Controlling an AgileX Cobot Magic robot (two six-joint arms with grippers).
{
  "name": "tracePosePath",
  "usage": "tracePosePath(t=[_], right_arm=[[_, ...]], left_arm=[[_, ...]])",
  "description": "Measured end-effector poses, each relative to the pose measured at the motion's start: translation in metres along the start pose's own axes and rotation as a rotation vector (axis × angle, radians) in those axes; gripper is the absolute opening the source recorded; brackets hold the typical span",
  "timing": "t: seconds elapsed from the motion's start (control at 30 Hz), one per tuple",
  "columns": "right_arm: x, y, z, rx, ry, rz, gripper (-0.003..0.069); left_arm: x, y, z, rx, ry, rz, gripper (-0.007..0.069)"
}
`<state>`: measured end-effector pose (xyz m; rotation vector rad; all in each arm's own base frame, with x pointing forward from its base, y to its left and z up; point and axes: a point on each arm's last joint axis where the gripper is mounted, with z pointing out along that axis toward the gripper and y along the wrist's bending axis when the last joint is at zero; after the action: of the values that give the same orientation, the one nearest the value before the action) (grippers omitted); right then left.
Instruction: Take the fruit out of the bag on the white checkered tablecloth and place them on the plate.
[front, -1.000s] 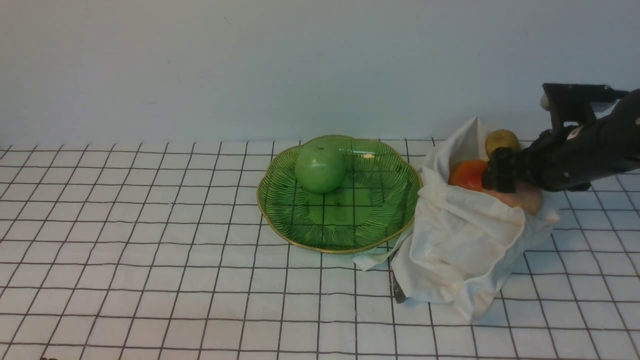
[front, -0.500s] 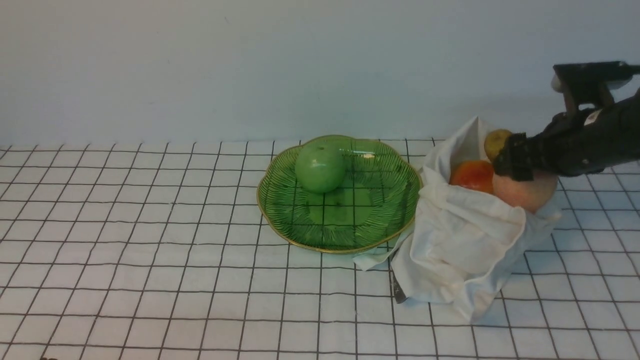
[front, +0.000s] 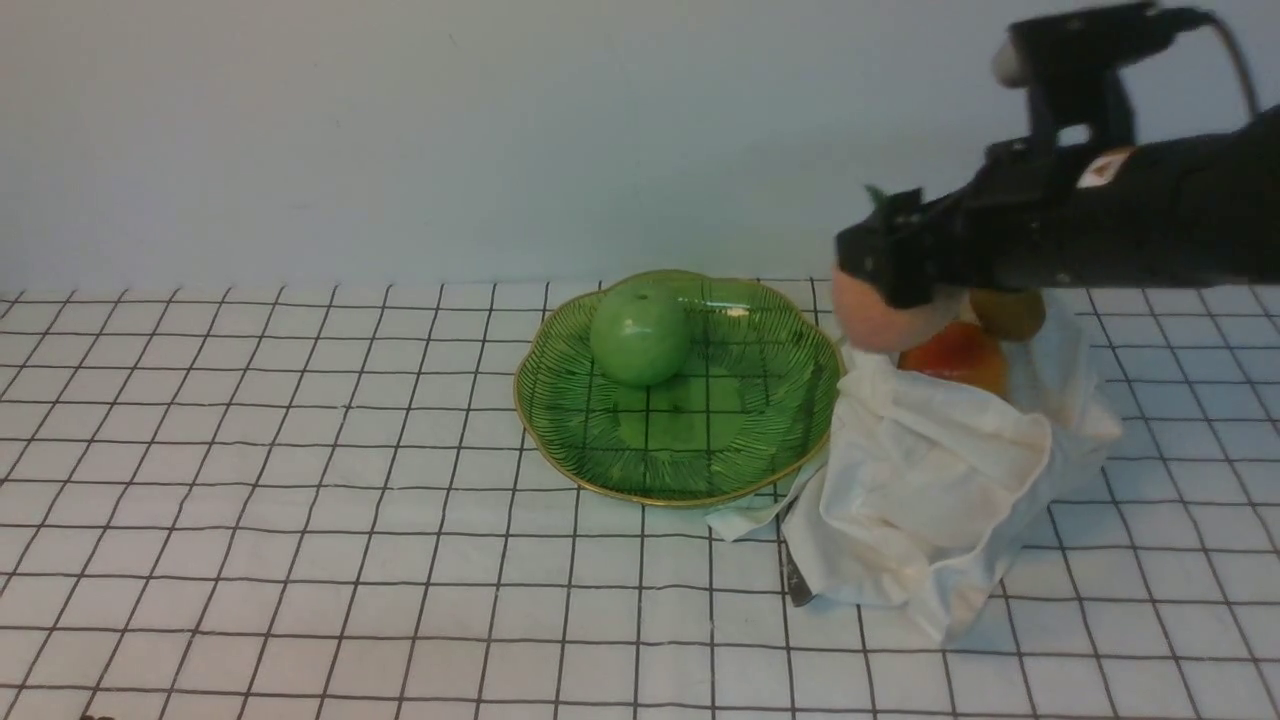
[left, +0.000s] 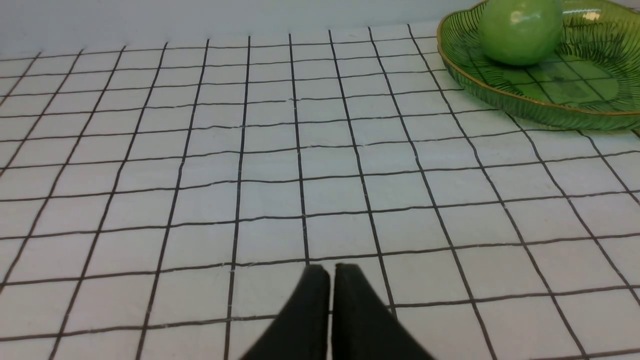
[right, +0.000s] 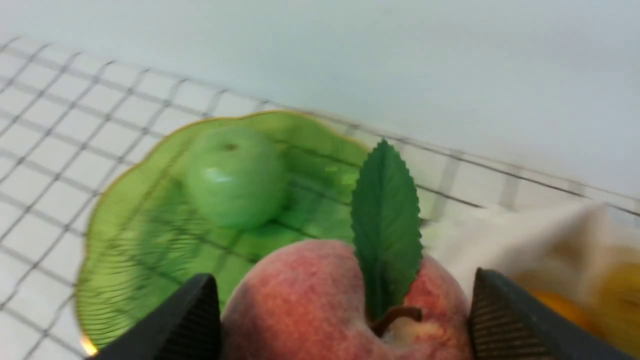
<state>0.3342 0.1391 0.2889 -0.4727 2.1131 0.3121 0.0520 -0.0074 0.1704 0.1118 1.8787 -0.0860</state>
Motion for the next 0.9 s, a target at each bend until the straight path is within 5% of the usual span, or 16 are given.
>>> tracePosePath(t=[0.27,0.57,0.77,0.9], right_arm=[[0.025,0.034,0.057,-0.018,-0.012,-0.041,0.058],[0.035,0.033,0.076,0.01,-0.022,0.027,0.0689],[0.018,0.038,0.069,-0.046,0.011,-0.002,0.0681],[-0.012,0.033,0.04,-0.109,0.068,-0.043,0.0609]], left_arm=[[0.0,0.0,0.0,0.0,0.0,0.0,-0.0008],[0.0,0.0,0.0,0.0,0.0,0.0,-0.0008],[0.0,0.0,0.0,0.0,0.0,0.0,-0.0008],[0.0,0.0,0.0,0.0,0.0,0.0,-0.0008]])
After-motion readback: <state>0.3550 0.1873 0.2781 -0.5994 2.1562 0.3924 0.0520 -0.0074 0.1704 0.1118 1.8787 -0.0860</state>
